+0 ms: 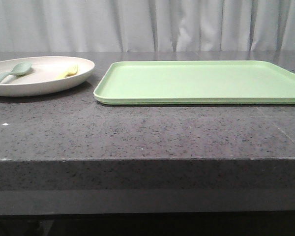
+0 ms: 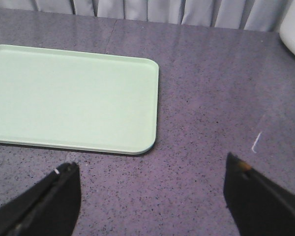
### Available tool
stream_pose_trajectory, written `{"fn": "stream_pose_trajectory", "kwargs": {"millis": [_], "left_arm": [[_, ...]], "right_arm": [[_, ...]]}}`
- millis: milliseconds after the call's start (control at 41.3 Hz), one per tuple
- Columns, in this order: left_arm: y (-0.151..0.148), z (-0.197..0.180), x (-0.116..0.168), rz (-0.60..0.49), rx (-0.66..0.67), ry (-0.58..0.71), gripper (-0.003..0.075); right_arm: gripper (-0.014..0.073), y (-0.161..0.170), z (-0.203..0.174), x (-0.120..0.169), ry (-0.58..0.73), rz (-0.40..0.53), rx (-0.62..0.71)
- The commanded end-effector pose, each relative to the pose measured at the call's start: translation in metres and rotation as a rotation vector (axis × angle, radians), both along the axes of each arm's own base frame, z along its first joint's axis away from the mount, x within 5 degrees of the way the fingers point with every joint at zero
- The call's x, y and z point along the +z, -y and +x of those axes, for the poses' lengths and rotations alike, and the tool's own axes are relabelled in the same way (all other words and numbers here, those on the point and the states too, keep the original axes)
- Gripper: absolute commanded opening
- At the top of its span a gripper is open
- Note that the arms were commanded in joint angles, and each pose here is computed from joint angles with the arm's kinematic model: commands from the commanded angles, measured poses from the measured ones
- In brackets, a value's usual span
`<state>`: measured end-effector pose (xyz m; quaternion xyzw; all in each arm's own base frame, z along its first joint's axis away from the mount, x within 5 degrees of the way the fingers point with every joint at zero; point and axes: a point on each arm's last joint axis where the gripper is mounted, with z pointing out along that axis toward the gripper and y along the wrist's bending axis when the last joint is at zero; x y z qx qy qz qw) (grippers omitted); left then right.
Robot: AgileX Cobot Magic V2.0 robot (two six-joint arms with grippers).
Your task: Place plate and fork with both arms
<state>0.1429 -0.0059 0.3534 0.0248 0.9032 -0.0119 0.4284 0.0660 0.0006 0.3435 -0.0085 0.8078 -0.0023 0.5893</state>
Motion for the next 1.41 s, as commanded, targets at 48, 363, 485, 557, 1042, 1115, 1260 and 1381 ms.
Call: {"fn": "stream_pose_trajectory", "kwargs": {"millis": [48, 363, 485, 557, 1042, 1115, 1260, 1381], "left_arm": [[0.000, 0.031, 0.004, 0.008, 0.005, -0.083, 0.0566], [-0.018, 0.099, -0.011, -0.035, 0.003, -0.288, 0.0566], [-0.031, 0.122, -0.005, -0.171, -0.060, -0.292, 0.0566], [-0.041, 0.136, 0.000, -0.213, -0.053, -0.280, 0.0566], [-0.058, 0.212, 0.001, -0.214, -0.094, -0.339, 0.0412], [-0.059, 0.221, -0.004, -0.208, -0.108, -0.371, 0.0385], [-0.056, 0.238, -0.009, -0.190, -0.140, -0.407, 0.0386], [-0.049, 0.253, -0.013, -0.178, -0.171, -0.419, 0.0385]], "right_arm": [[0.0614, 0.001, 0.003, 0.016, 0.092, -0.010, -0.009], [0.0614, 0.001, 0.003, 0.016, 0.092, -0.010, -0.009], [0.0614, 0.001, 0.003, 0.016, 0.092, -0.010, -0.009], [0.0614, 0.001, 0.003, 0.016, 0.092, -0.010, -0.009], [0.0614, 0.001, 0.003, 0.016, 0.092, -0.010, -0.009], [0.0614, 0.001, 0.003, 0.016, 0.092, -0.010, -0.009], [0.0614, 0.001, 0.003, 0.016, 0.093, -0.010, -0.009], [0.0614, 0.001, 0.003, 0.016, 0.093, -0.010, -0.009]]}}
